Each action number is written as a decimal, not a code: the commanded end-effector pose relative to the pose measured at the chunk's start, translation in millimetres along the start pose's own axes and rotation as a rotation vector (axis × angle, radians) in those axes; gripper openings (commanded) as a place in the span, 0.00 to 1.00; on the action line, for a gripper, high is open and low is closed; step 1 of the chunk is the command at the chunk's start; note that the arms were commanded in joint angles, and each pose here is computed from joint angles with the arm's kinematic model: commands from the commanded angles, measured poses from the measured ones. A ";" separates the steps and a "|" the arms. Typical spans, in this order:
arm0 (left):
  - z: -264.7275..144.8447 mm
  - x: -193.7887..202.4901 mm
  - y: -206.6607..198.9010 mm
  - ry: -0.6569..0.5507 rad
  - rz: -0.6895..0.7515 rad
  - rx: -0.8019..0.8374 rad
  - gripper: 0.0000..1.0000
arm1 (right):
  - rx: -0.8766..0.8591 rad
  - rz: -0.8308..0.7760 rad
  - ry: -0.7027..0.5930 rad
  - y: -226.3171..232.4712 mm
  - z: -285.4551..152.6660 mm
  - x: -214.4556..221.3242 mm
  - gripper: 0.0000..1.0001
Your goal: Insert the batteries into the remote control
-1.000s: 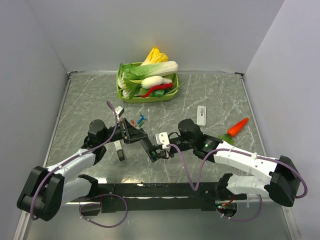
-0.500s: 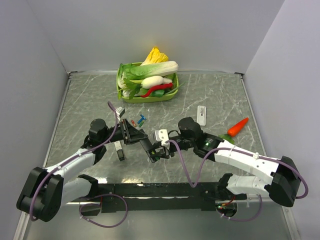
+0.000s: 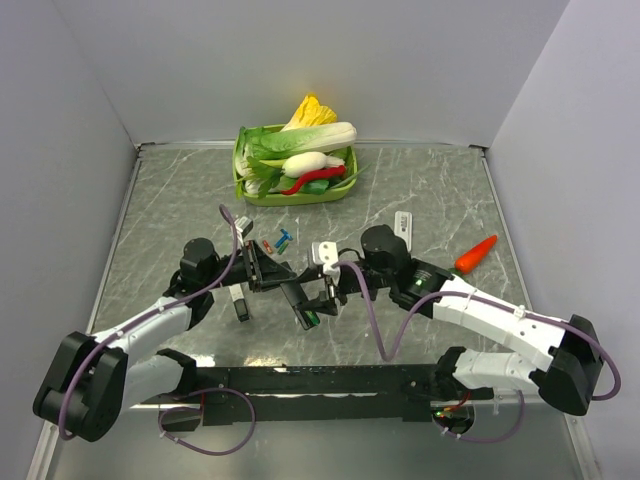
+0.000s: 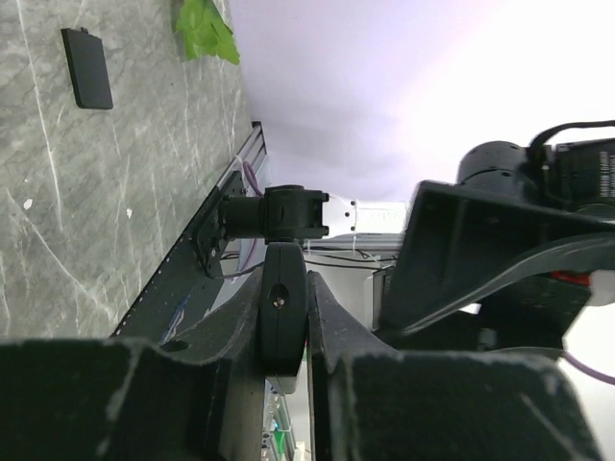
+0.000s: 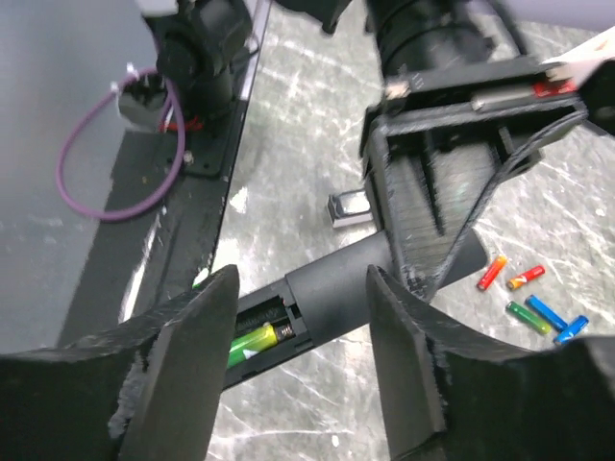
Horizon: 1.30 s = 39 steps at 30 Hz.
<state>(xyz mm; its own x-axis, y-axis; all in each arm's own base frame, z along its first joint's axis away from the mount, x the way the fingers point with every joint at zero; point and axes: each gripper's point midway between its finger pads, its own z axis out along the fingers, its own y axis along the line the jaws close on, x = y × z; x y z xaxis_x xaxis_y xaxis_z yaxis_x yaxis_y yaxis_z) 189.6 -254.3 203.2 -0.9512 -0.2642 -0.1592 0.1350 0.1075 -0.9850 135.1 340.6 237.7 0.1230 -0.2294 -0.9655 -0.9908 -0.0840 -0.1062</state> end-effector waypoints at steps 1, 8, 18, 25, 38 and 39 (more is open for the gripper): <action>1.2 -3.4 -6.1 -0.015 0.030 0.031 0.01 | 0.096 0.060 -0.084 -12.3 -18.4 -49.0 0.67; 1.4 -15.7 -9.0 -0.095 0.040 0.035 0.01 | 0.254 0.344 -0.053 -17.4 -40.0 -33.6 0.64; -9.5 -41.4 -1.3 -0.304 0.030 -0.076 0.01 | 0.529 0.483 0.101 -21.1 -57.7 -2.2 0.38; -17.4 -44.6 1.4 -0.370 0.004 -0.092 0.01 | 0.552 0.559 0.260 -18.1 -53.3 23.2 0.38; -18.6 -44.6 4.3 -0.378 -0.014 -0.105 0.01 | 0.435 0.583 0.369 -6.7 -41.6 13.4 0.38; -18.6 -44.8 3.7 -0.379 -0.012 -0.102 0.01 | 0.432 0.584 0.383 -6.0 -41.4 14.6 0.38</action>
<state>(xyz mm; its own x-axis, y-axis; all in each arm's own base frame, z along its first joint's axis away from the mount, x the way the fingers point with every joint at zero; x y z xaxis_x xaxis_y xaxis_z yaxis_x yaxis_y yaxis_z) 226.5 -225.4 196.3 -0.7941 -0.5856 -0.1626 0.0422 0.2136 -0.9760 151.0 294.2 226.0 -0.4806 -0.4088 -0.7758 -0.8148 0.5353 0.2227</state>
